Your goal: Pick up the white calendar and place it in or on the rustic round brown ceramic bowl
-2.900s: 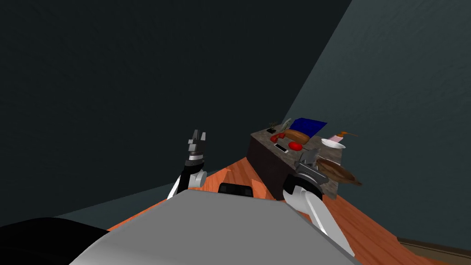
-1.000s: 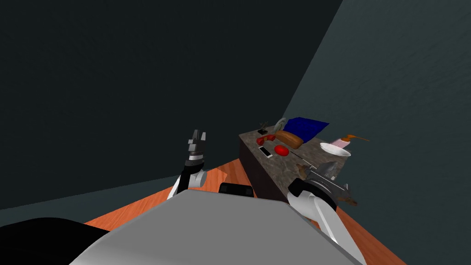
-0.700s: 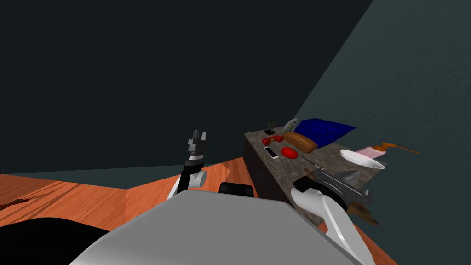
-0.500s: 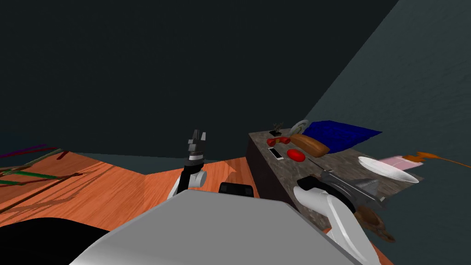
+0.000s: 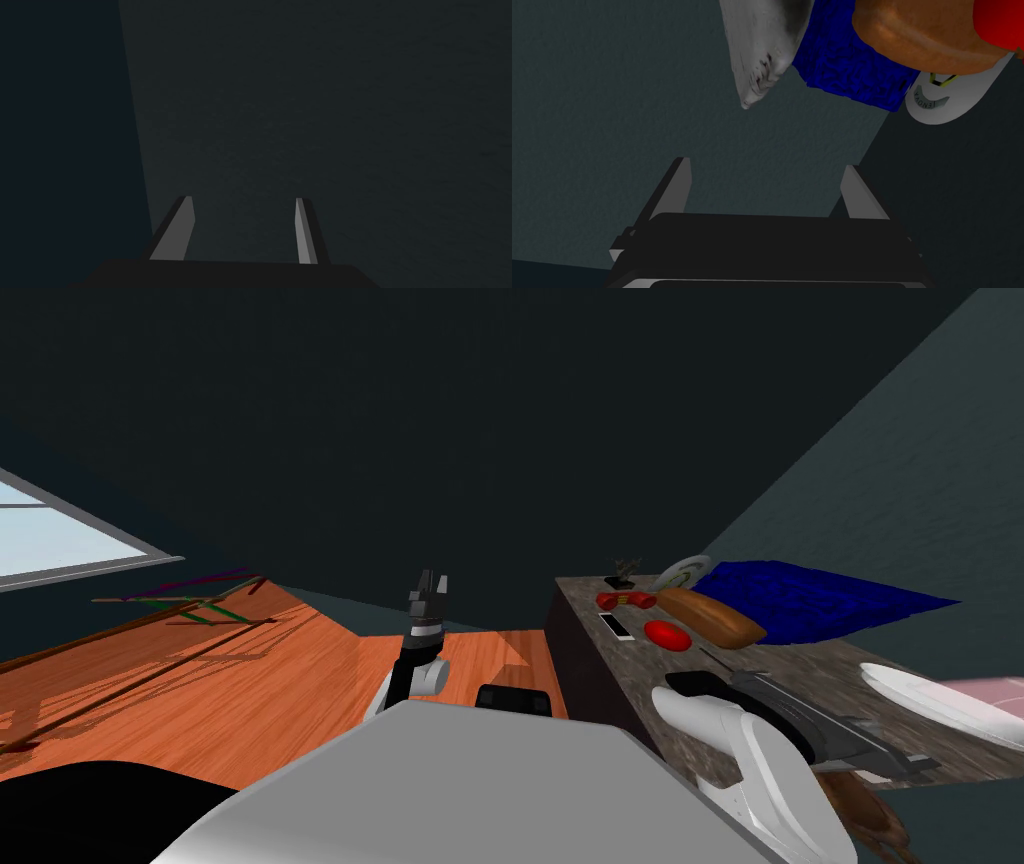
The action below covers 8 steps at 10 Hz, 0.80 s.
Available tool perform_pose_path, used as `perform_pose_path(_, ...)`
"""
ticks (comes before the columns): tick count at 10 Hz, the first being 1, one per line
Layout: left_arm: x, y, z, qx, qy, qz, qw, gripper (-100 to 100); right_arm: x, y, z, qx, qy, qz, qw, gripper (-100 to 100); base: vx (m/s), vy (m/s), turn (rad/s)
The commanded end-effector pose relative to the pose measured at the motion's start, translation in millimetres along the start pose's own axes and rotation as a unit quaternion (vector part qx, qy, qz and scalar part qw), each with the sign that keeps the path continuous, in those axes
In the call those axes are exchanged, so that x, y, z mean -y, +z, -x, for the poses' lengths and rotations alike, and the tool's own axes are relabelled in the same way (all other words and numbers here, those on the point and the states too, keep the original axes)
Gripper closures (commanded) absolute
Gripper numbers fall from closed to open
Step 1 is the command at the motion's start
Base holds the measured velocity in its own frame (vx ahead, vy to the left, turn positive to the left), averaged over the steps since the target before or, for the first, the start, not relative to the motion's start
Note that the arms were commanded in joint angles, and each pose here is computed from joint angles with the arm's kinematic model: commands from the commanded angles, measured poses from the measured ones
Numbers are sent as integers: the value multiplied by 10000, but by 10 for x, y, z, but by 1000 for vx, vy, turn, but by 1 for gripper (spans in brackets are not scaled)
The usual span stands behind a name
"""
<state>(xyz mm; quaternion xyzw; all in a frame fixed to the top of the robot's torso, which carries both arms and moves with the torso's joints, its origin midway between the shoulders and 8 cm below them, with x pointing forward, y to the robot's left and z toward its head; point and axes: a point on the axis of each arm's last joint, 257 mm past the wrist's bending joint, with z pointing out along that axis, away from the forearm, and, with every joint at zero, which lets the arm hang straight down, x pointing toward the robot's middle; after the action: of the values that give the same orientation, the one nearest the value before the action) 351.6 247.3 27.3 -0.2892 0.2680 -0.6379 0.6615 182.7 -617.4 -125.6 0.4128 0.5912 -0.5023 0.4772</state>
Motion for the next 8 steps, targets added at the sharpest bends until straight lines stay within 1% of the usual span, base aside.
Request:
perform_pose_path(1, 0, 0, 0, 0, 0, 0, 10000, 0, 136, 64, 27, -102, 24, -230, 9997, -100, -117, 22, 284)
perform_pose_path(2, 0, 0, -1, 0, -1, -1, 10000, 0, 95, 46, 18, -49, 22, -127, 9999, -100, -57, 8, 63)
perform_pose_path(3, 0, 0, 0, 0, 1, 1, 10000, 0, 111, 51, 17, -62, 14, -150, 9999, 0, -9, 2, -14)
perform_pose_path(8, 0, -1, 1, 0, 1, 1, 10000, 0, 110, 51, 17, -61, 13, -149, 9999, 0, 0, 0, 0)
